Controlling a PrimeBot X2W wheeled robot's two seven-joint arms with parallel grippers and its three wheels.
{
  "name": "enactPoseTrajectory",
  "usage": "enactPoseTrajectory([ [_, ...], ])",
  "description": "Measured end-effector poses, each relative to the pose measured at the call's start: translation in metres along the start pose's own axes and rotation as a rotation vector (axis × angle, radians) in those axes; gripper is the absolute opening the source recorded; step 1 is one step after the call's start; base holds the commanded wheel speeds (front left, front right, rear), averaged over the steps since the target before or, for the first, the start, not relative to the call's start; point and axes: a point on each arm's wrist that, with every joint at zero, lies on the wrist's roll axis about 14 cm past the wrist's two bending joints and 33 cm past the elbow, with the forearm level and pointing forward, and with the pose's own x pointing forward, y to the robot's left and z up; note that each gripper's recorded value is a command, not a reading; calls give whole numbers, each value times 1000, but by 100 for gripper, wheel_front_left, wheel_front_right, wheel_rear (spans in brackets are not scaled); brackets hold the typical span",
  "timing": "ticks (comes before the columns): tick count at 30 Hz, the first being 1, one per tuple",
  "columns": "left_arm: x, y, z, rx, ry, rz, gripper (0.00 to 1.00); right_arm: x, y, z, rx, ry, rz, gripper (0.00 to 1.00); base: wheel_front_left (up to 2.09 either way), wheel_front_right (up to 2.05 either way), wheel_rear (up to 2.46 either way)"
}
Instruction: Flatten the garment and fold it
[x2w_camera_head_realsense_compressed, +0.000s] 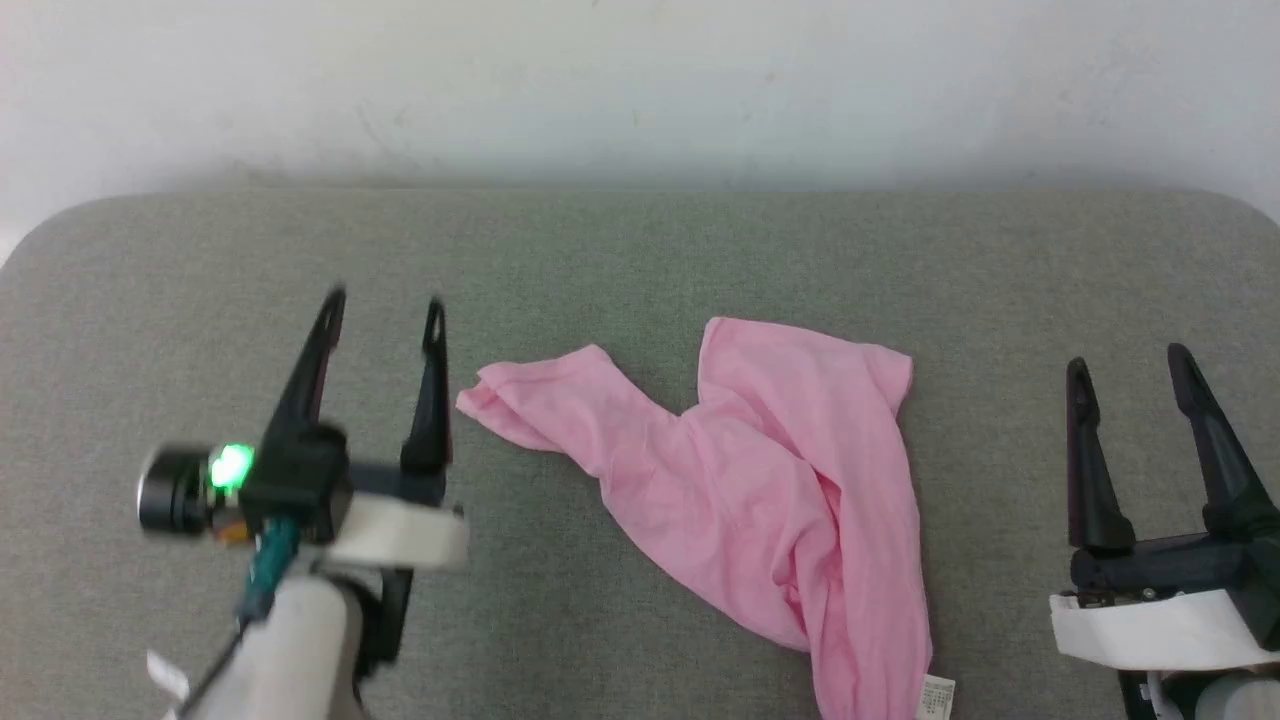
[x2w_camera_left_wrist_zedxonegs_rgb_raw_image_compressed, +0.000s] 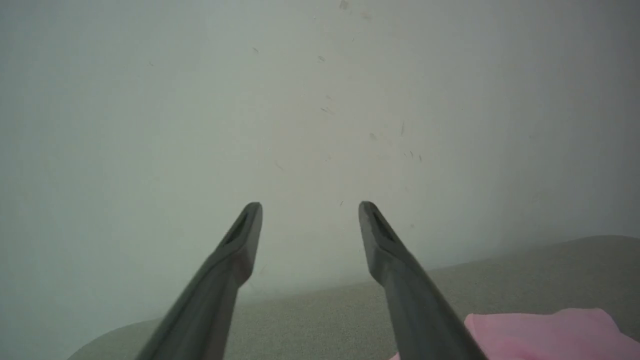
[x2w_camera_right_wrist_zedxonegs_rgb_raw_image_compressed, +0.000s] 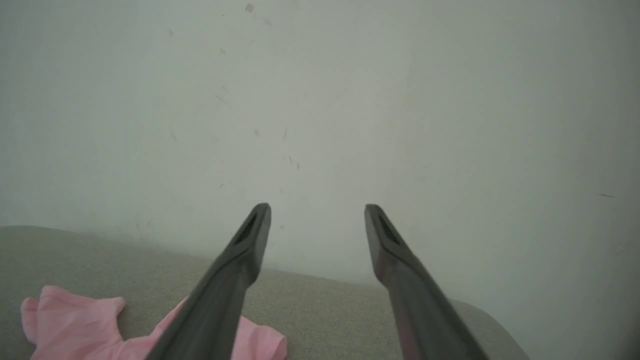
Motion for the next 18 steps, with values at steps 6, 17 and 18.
enactPoseTrajectory([
  [6,59,-20,1,42,-29,-190,100,1,5,-7,11,18,14,100,0,0,0],
  [17,130,-114,-59,92,309,-530,100,4,-20,-9,-19,22,-57,100,0,0,0],
  [18,129,-125,-68,78,363,-564,100,4,-22,-11,-18,24,-62,100,0,0,0],
])
